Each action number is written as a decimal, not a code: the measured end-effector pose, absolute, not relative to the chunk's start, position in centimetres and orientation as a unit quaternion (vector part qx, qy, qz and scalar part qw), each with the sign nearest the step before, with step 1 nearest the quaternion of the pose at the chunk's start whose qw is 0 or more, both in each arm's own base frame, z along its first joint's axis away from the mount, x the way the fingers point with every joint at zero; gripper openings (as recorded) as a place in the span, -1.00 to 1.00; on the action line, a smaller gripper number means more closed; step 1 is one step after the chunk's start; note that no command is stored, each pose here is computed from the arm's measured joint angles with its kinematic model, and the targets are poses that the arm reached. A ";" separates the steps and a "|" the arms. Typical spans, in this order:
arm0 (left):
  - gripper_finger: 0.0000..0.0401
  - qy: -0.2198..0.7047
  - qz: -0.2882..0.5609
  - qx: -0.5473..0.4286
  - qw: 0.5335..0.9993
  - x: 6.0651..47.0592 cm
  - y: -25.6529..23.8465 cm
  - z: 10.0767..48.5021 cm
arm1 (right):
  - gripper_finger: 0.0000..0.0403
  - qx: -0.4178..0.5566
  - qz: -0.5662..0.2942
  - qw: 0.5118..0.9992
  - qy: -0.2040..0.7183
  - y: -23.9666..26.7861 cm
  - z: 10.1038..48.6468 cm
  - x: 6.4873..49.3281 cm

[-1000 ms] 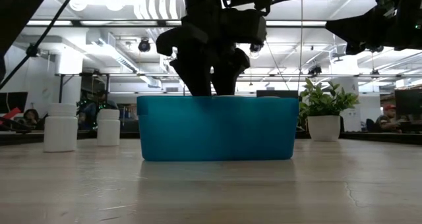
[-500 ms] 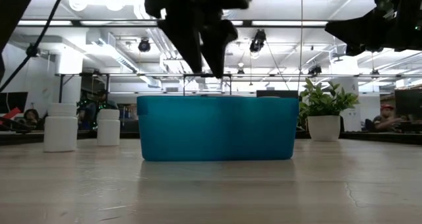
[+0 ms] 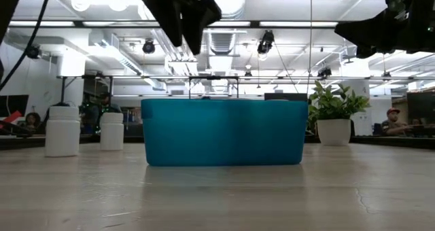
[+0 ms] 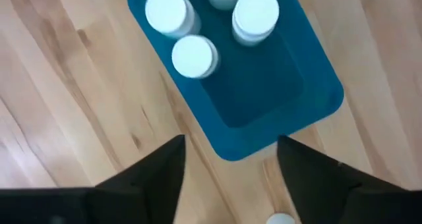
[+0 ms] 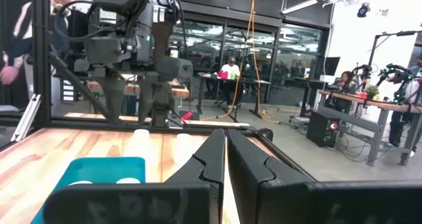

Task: Pick and place pill bottles into a basket
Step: Put the medicine bottle into the blue bin

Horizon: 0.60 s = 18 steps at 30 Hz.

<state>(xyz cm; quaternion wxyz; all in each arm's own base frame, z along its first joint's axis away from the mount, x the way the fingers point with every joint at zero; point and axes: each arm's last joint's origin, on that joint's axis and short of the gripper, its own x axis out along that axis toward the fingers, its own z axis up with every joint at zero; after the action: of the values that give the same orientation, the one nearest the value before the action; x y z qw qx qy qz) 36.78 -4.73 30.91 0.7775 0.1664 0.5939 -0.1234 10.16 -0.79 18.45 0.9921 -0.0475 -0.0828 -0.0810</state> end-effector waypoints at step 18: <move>-0.83 0.681 -0.078 0.100 0.722 29.6 -4.1 27.0 | -0.96 -0.045 -0.080 0.992 -0.081 -0.8 18.4 10.2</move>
<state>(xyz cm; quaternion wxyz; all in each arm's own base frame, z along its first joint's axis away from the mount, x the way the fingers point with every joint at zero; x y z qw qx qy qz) 29.58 -4.08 27.00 0.7215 0.0998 0.6807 -0.0775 10.17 -0.78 18.42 0.9925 -0.0455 -0.0811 -0.0800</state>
